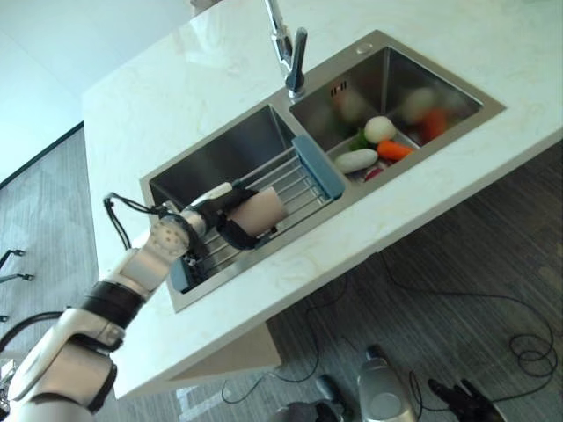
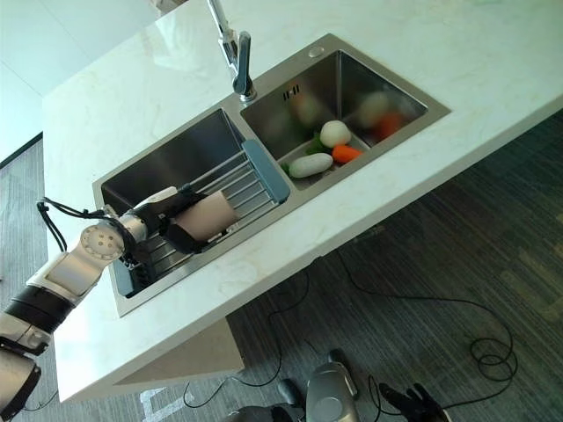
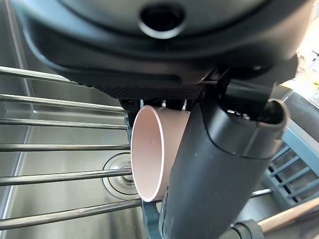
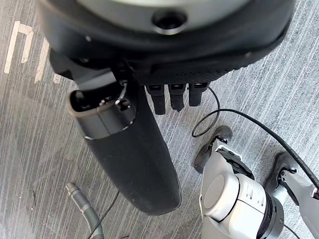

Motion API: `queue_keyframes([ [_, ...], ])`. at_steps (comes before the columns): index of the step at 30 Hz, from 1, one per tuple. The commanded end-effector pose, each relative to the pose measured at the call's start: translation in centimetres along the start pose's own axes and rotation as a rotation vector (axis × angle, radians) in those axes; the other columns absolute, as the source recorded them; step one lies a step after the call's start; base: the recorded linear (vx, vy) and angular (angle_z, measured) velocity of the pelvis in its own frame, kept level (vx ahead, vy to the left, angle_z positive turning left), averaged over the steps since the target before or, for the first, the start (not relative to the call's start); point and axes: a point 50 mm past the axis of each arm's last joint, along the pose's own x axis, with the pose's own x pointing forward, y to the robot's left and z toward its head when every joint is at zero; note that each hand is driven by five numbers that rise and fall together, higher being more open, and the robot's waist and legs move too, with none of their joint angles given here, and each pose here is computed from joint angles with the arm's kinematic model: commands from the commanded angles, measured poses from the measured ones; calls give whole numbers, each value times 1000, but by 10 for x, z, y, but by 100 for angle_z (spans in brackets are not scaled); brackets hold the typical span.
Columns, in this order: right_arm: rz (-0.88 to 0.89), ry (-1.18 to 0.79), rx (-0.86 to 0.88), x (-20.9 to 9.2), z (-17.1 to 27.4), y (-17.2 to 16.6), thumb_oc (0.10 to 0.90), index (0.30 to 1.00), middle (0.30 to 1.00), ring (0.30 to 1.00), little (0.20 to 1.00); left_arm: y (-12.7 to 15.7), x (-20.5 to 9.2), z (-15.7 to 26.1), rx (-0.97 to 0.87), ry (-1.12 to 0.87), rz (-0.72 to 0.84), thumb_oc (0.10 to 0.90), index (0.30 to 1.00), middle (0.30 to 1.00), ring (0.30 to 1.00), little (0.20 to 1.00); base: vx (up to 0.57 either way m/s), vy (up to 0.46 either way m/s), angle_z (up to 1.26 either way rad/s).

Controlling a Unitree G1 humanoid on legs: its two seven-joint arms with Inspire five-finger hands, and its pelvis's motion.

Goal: Place the dishes in the dishwasher.

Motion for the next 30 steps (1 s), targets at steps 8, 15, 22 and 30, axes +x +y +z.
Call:
queue_keyframes([
  [8, -2, -33, -27, -2, 7, -6, 800, 900, 900, 900, 900, 21, 1, 12, -45, -64, 130, 400, 300, 300, 300, 300, 0, 1, 0],
  [15, -8, -1, -32, -3, -5, -2, 800, 900, 900, 900, 900, 32, -7, 25, -110, -210, 293, 400, 300, 300, 300, 300, -14, -3, 4],
  [22, -15, 109, -55, -8, -36, 2, 800, 900, 900, 900, 900, 50, -44, 33, -84, -435, 625, 400, 300, 300, 300, 300, -2, -50, 32],
  [30, 95, 179, -183, -13, -55, 18, 800, 900, 900, 900, 900, 49, -105, 12, -48, -534, 1071, 400, 300, 300, 300, 300, 26, -100, 48],
])
